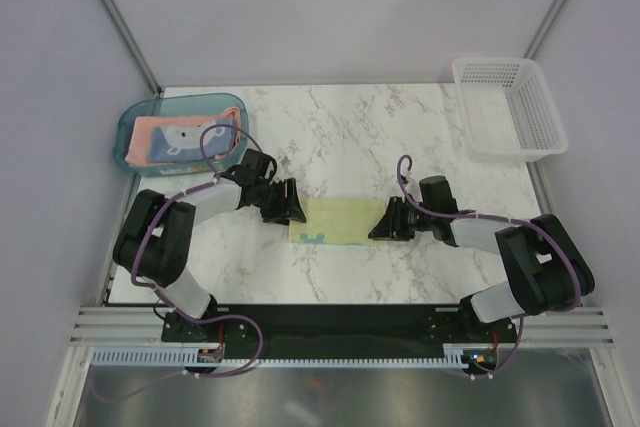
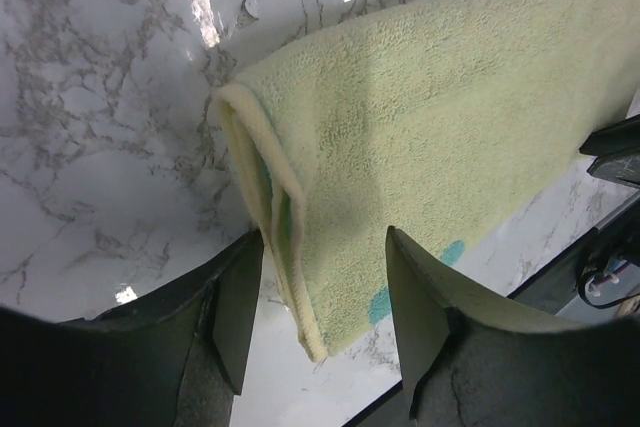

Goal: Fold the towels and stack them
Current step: Neatly place the folded towel into the bin

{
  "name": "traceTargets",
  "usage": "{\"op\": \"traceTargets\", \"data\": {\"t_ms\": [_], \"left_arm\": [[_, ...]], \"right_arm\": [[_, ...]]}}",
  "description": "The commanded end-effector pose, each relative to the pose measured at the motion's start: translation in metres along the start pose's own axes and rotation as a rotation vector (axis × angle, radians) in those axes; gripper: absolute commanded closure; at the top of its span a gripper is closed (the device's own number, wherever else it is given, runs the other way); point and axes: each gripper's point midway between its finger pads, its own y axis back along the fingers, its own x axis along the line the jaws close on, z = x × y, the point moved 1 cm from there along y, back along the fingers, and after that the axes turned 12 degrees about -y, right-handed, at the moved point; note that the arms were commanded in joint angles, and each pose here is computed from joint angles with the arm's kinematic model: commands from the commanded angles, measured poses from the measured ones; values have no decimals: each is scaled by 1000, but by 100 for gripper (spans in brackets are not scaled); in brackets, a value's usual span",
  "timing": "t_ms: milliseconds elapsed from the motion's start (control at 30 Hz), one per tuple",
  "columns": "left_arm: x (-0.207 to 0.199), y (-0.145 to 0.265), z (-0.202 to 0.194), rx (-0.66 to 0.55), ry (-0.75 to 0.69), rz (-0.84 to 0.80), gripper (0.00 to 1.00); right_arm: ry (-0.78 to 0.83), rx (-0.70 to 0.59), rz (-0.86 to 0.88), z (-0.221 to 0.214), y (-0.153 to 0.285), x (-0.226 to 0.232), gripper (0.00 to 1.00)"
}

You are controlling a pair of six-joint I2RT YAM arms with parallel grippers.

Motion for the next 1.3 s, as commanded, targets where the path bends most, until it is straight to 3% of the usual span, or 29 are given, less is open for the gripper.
{"op": "traceTargets", "data": {"t_ms": [0,267,367,400,467,533,600,633,667,833,933,967,1267], "left_arm": [[2,-10,-10,18,52,-9,41],[4,-17,-18,47,76,3,53],[-8,-23,-16,63,50,-29,65],[-10,-24,-15,65,43,-31,76],[-16,-23,-11,56,29,-35,83],[-19,-19,-2,44,31,-23,97],[-19,-11,10,25,19,24,98],[-22,-3,21,24,13,49,98],[-22,3,30,8,4,73,98],[-26,32,92,-91,-52,201,98],[-15,40,112,-66,-71,292,98],[-7,44,107,-17,-80,331,98],[70,92,172,-22,-118,670,98]], "right_arm": [[55,-22,28,5,0,4,69],[63,-57,50,9,8,16,69],[70,-80,78,13,15,30,68],[71,-82,82,14,17,34,66],[101,-103,106,20,24,48,64],[120,-119,122,22,34,60,62],[122,-137,135,26,42,72,55],[136,-165,154,29,49,82,46],[141,-184,164,32,54,90,3],[161,-275,206,43,78,120,2],[178,-261,201,43,84,129,2],[184,-264,199,45,86,131,2],[233,-277,192,50,94,141,2]]}}
